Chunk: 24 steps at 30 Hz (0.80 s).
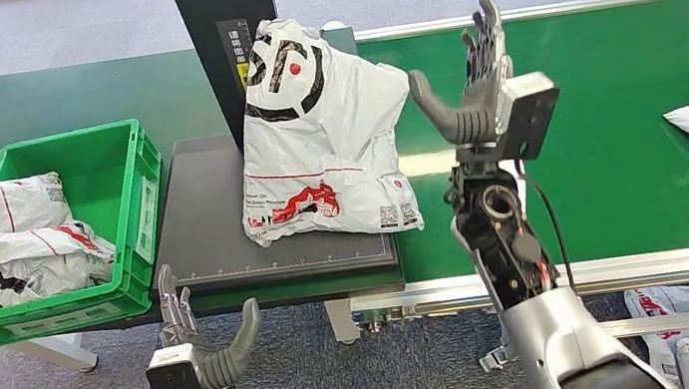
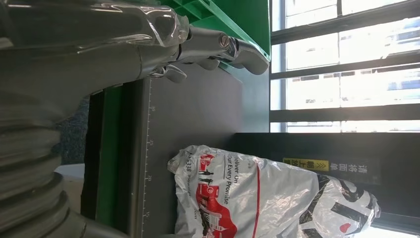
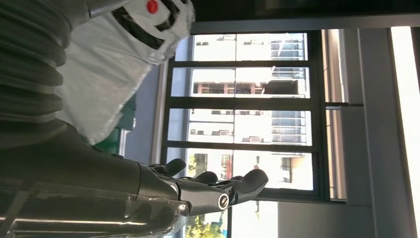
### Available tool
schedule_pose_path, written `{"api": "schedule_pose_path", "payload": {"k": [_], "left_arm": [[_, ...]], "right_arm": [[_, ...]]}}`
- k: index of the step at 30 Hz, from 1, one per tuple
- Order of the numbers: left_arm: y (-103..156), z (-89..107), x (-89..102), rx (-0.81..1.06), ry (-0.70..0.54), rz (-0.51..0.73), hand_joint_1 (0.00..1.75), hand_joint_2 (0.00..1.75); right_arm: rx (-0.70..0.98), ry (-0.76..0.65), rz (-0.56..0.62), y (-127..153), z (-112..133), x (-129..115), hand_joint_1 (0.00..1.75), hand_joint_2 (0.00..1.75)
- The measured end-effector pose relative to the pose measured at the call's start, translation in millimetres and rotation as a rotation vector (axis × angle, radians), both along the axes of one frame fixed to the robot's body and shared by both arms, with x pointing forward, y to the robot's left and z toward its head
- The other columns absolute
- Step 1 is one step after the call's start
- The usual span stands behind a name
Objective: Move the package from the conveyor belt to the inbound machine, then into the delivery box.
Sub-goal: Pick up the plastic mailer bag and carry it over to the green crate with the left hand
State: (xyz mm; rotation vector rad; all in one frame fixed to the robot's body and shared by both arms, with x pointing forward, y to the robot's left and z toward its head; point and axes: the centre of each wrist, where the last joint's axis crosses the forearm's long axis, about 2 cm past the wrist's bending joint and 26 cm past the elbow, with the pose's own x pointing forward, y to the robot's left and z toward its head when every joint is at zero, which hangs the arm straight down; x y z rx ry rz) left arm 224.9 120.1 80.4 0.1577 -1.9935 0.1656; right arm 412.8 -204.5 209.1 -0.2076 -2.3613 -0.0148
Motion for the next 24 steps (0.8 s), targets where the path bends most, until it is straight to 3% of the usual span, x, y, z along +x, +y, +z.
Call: {"api": "schedule_pose_path", "payload": {"k": [8,17,24], "left_arm": [[1,-3.2,-4.2,0.008,0.007,-0.011,0.00,1.75],[1,-5.3,-6.5,0.026,0.006,-0.026,0.00,1.75],[1,-8.3,-7.7,0.039,0.014,-0.034,0.00,1.75]], "right_arm": [[0.083,0.083,0.016,11,-59,-70,0.00,1.75],[0.189,0.189,0.076,26,-95,-129,0.00,1.75],[0.220,0.257,0.190,40,-114,-166,0.00,1.75]]}}
